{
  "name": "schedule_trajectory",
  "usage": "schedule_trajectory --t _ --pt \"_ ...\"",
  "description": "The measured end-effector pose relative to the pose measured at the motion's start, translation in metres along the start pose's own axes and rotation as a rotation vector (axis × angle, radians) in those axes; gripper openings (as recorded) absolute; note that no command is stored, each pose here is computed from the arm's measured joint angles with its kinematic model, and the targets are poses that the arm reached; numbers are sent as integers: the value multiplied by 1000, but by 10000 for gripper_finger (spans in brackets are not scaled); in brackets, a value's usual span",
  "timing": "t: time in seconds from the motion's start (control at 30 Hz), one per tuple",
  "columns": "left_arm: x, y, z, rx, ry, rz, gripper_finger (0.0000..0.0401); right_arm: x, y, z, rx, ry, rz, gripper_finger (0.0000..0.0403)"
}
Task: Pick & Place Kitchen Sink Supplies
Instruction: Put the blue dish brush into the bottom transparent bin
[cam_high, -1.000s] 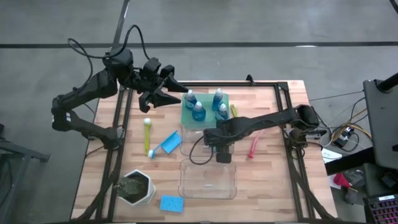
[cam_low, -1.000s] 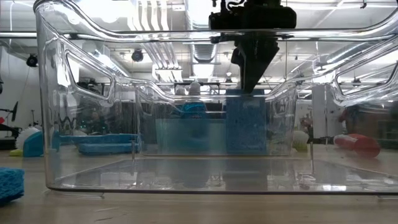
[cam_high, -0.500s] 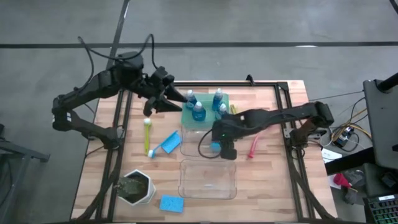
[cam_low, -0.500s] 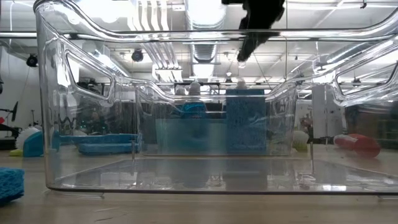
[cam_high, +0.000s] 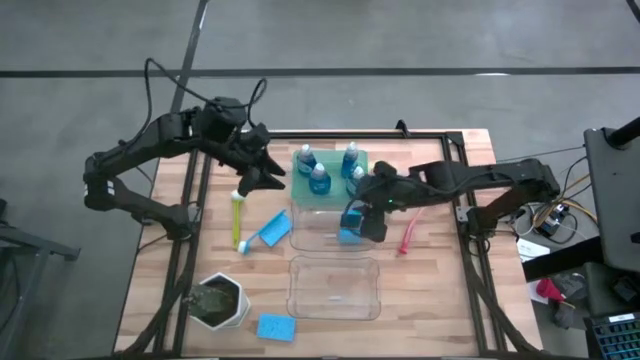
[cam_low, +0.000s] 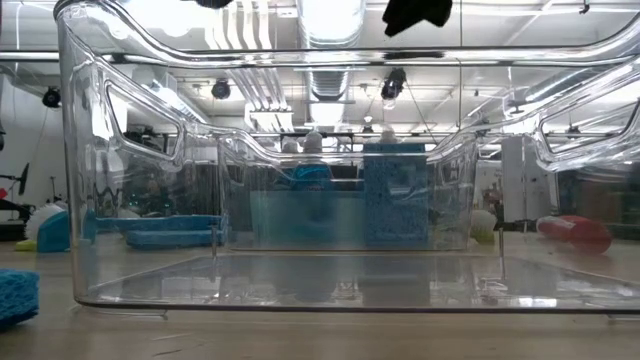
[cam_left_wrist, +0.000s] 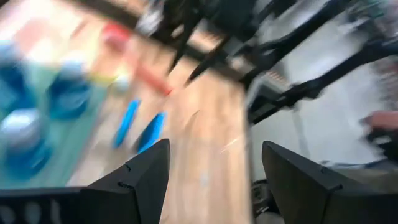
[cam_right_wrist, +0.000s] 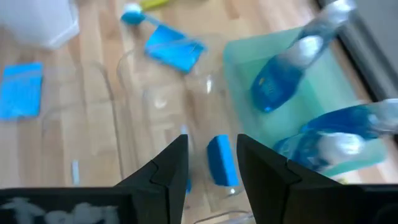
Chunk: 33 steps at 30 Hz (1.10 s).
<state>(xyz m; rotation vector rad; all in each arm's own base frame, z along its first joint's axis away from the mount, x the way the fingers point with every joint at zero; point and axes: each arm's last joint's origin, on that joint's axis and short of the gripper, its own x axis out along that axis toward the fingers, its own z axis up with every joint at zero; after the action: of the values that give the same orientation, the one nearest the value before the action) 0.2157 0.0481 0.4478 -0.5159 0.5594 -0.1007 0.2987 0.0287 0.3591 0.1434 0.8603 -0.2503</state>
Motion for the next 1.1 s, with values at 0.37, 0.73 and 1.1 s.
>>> schedule_trajectory --t 0.37,0.73,1.1 --pt "5 23 -32 -89 217 372 246 -36 -12 3 111 -157 -61 134" --pt "57 73 -101 -309 495 506 245 -43 -15 5 126 -207 -78 121" --pt "94 109 -161 -372 549 543 245 -41 -15 5 126 -207 -96 130"
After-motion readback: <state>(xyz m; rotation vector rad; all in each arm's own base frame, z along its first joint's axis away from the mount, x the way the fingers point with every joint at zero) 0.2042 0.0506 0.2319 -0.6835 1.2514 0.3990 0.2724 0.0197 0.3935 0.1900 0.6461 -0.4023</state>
